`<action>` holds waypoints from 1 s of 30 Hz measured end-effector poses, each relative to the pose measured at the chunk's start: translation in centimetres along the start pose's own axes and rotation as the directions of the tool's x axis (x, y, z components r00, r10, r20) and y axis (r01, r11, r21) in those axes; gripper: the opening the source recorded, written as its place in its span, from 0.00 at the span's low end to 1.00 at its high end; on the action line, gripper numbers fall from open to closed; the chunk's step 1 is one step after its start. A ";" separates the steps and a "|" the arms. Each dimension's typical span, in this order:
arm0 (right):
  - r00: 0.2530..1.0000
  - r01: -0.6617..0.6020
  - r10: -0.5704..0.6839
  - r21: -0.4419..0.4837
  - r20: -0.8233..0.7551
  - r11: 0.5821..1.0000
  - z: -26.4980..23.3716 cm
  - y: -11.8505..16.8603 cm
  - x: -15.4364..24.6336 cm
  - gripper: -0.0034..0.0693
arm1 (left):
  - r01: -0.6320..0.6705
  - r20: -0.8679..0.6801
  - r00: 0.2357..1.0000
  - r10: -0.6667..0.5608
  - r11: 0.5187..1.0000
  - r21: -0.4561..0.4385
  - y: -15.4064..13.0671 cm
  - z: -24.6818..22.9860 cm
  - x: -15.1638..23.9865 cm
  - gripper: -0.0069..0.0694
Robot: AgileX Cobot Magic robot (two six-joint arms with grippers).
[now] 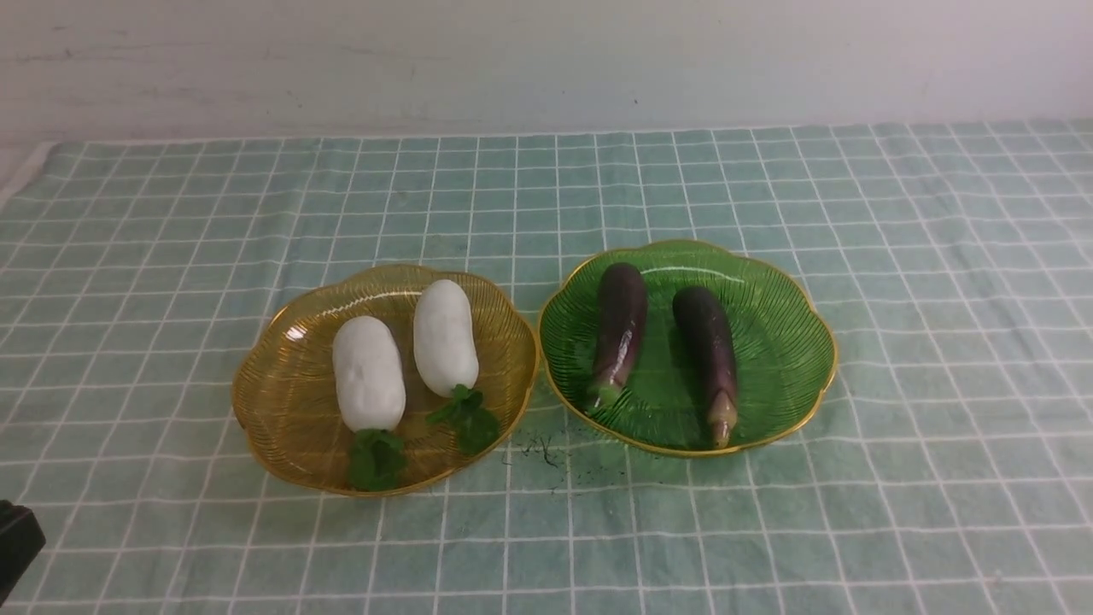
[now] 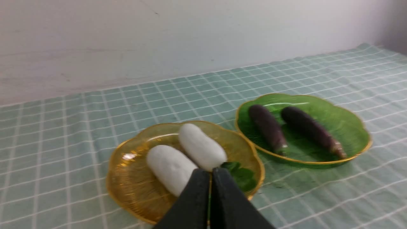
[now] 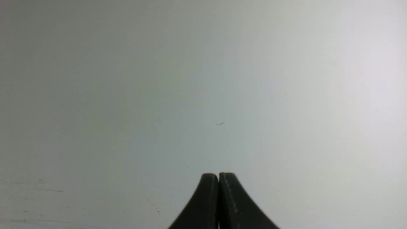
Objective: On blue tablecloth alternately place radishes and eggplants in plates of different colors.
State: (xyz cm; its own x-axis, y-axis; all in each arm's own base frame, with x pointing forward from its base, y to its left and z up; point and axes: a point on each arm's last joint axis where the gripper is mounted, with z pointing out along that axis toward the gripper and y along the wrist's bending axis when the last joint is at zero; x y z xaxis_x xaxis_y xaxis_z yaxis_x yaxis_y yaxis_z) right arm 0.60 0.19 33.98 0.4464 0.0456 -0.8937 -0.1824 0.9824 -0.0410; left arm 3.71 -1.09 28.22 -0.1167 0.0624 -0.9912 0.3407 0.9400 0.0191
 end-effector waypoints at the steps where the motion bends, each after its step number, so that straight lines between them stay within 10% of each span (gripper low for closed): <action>1: 1.000 0.000 0.000 0.000 0.000 1.000 0.0 0.0 0.0 0.03 | -0.010 0.002 1.000 0.010 1.000 -0.020 0.0 0.1 0.5 0.08; 10: 1.000 0.000 0.000 0.000 0.000 1.000 0.0 0.0 0.0 0.03 | -0.041 -0.100 0.995 0.017 0.969 -0.244 0.9 2.4 9.0 0.08; 30: 1.000 0.000 0.000 0.000 0.000 1.000 0.0 0.0 0.0 0.03 | -0.039 -0.194 0.981 -0.009 0.970 -0.242 0.9 2.6 10.9 0.08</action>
State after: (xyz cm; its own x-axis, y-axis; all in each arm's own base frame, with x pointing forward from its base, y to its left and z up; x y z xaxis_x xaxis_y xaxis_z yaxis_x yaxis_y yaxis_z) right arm 0.60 0.19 33.98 0.4462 0.0452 -0.8938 -0.1823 0.9824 -0.0414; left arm 5.21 -0.41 17.04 -0.2983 0.1177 -0.9472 0.1096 0.9900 0.0885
